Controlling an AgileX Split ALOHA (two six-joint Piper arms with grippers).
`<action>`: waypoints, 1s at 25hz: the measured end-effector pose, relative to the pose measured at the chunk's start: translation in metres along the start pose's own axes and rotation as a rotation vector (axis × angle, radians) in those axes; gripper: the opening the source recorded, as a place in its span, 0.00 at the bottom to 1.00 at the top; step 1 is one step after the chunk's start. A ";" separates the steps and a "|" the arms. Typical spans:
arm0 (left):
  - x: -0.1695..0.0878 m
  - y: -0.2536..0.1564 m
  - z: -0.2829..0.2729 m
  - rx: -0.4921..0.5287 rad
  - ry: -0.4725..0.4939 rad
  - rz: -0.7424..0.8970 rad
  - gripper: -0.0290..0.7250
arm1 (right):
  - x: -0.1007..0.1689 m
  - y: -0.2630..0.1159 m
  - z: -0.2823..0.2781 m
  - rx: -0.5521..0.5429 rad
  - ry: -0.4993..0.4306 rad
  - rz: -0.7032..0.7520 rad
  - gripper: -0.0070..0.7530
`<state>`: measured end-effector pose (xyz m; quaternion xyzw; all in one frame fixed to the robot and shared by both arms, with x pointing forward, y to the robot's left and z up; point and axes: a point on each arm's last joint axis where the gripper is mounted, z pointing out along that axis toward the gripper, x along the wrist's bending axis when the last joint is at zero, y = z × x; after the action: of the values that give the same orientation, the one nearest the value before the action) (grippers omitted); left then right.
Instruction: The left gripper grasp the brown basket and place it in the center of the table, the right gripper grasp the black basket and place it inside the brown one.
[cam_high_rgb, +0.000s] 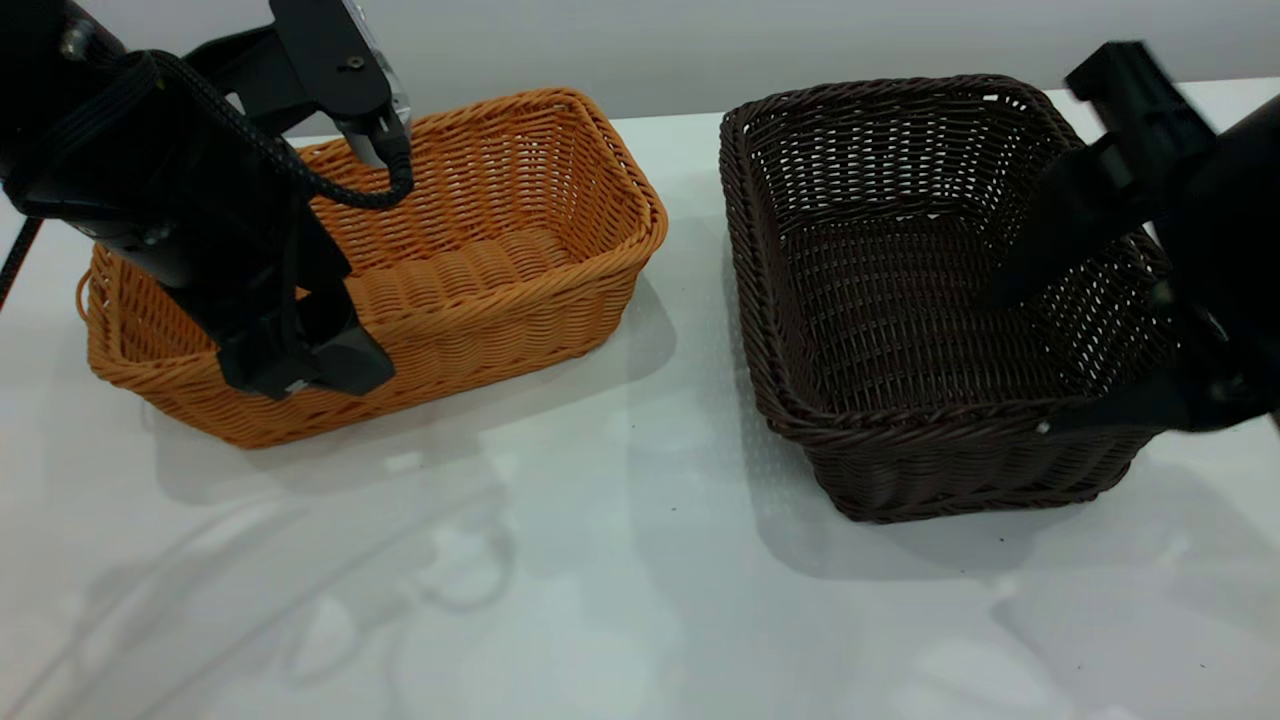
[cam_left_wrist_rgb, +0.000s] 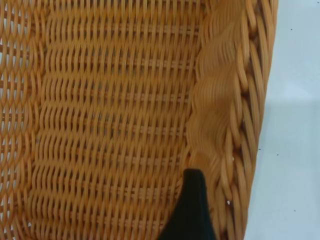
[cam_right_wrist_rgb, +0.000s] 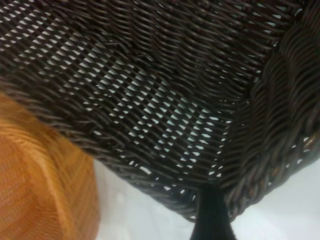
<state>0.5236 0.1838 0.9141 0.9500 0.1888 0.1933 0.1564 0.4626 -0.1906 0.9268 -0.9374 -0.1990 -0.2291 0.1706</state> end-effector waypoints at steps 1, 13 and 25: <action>0.000 0.000 0.000 0.001 -0.001 0.000 0.78 | -0.001 -0.002 0.004 0.002 -0.012 -0.002 0.61; -0.001 -0.001 0.000 0.008 -0.013 0.000 0.78 | 0.008 -0.013 0.035 0.004 -0.055 -0.010 0.61; -0.002 -0.001 0.000 0.011 -0.021 -0.004 0.78 | 0.000 0.001 0.059 -0.096 -0.087 0.038 0.58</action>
<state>0.5217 0.1839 0.9132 0.9524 0.1903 0.1821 0.1535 0.4850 -0.1674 0.8769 -0.9572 -0.1772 -0.1944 0.1210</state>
